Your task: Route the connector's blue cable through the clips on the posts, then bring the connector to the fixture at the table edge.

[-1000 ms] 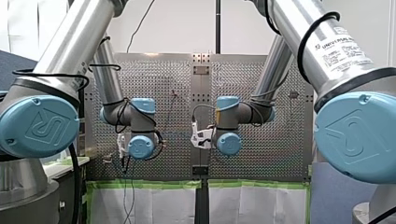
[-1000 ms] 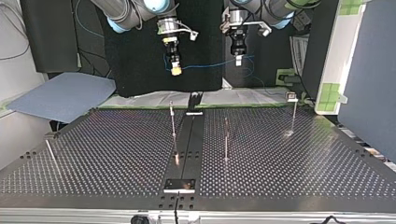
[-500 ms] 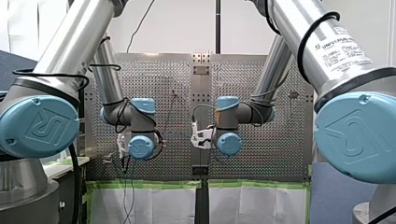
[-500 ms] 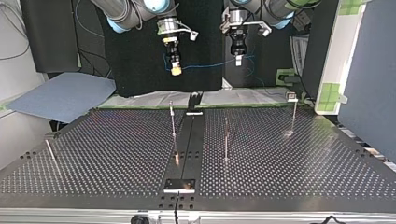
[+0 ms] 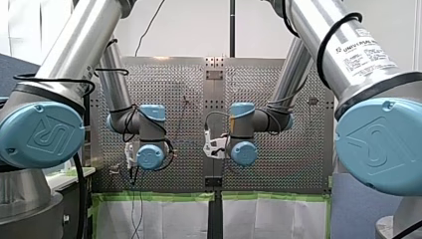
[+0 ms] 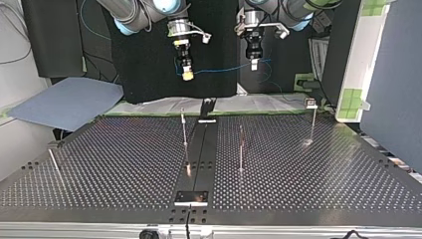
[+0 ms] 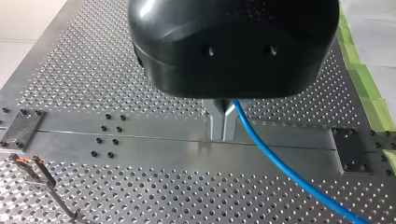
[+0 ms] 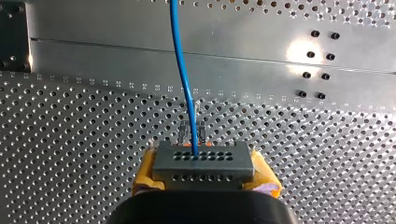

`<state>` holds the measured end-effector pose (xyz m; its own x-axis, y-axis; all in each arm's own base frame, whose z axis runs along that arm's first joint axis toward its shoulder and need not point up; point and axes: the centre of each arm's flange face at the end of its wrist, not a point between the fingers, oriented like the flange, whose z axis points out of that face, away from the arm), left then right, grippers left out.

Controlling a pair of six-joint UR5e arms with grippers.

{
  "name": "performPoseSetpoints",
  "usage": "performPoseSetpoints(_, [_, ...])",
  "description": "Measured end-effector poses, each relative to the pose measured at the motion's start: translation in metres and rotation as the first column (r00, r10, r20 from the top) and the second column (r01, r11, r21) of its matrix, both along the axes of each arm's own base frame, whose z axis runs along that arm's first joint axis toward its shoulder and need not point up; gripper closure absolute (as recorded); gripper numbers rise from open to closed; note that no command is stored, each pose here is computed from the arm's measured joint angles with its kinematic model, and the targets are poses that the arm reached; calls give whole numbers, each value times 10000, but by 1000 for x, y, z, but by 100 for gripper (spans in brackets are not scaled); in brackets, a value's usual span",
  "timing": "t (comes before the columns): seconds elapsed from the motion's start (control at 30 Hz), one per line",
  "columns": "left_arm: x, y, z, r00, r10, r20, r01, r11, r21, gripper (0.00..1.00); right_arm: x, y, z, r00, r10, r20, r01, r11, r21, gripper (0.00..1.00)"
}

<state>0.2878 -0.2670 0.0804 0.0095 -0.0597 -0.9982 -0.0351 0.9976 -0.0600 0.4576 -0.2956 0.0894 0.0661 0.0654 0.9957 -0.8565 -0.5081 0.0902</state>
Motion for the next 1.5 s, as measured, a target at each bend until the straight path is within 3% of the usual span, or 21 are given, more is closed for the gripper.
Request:
performPoseSetpoints(1.0, [-1, 0, -2, 10000, -24, -12, 24, 10000, 7, 100, 0, 1, 0, 10000, 9, -1, -9, 10000, 1, 99])
performPoseSetpoints(1.3, [-6, 2, -26, 9988, -53, -479, 67, 9996, 290, 100, 0, 0, 0, 10000, -9, -18, 9, 10000, 1, 99])
performPoseSetpoints(1.5, [-7, 3, -30, 9984, -52, -570, 71, 9994, 345, 100, 0, 0, 0, 10000, -15, -22, 15, 10000, 3, 99])
